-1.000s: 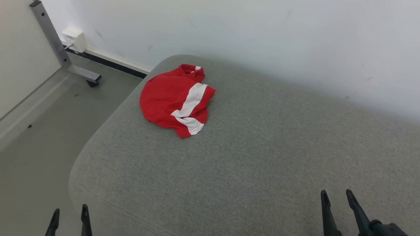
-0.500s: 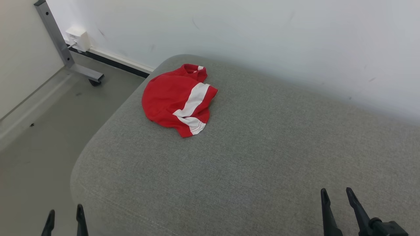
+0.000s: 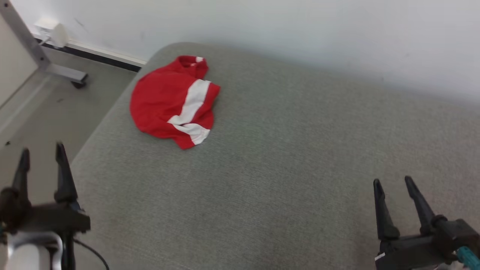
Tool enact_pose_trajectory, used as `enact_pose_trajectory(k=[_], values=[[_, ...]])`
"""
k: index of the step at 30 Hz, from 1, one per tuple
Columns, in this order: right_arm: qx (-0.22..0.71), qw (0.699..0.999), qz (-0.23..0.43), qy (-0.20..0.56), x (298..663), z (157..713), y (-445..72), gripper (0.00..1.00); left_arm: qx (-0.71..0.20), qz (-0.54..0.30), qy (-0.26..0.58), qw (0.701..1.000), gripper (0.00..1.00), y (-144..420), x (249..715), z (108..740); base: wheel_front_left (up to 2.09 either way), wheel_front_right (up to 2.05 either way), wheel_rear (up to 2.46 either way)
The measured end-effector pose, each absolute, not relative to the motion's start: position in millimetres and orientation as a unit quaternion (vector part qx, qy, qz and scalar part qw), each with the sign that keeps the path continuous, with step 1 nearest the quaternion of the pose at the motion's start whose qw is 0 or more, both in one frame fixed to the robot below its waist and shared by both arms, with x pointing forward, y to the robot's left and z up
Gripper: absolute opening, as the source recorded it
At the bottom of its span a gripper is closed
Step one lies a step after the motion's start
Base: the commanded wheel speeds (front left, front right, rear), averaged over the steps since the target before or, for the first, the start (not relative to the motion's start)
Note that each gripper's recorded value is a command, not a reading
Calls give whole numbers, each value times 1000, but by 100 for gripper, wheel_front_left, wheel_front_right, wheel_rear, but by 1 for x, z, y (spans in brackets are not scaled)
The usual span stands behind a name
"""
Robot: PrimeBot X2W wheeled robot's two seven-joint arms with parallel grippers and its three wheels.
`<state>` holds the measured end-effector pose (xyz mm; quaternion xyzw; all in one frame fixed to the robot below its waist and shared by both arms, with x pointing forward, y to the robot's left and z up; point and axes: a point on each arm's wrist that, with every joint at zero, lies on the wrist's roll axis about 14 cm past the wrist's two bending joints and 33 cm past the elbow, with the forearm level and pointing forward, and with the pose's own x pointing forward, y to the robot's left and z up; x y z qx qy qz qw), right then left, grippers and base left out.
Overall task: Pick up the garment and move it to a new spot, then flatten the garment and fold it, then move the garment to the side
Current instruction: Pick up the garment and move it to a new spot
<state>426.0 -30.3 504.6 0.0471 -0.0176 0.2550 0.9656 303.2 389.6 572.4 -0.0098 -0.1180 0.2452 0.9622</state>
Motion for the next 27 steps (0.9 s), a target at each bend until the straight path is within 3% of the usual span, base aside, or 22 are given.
enact_pose_trajectory(k=[13, 27], values=[[31, 983, 179, -24, 457, 498, -86, 100, -4, 172, -150, 974, 100, 386, 440, 614, 0, 0, 0], [10, 997, 77, 6, 458, 468, -157, 100, 13, 111, -15, 994, 100, 361, 559, 540, 0, 0, 0]])
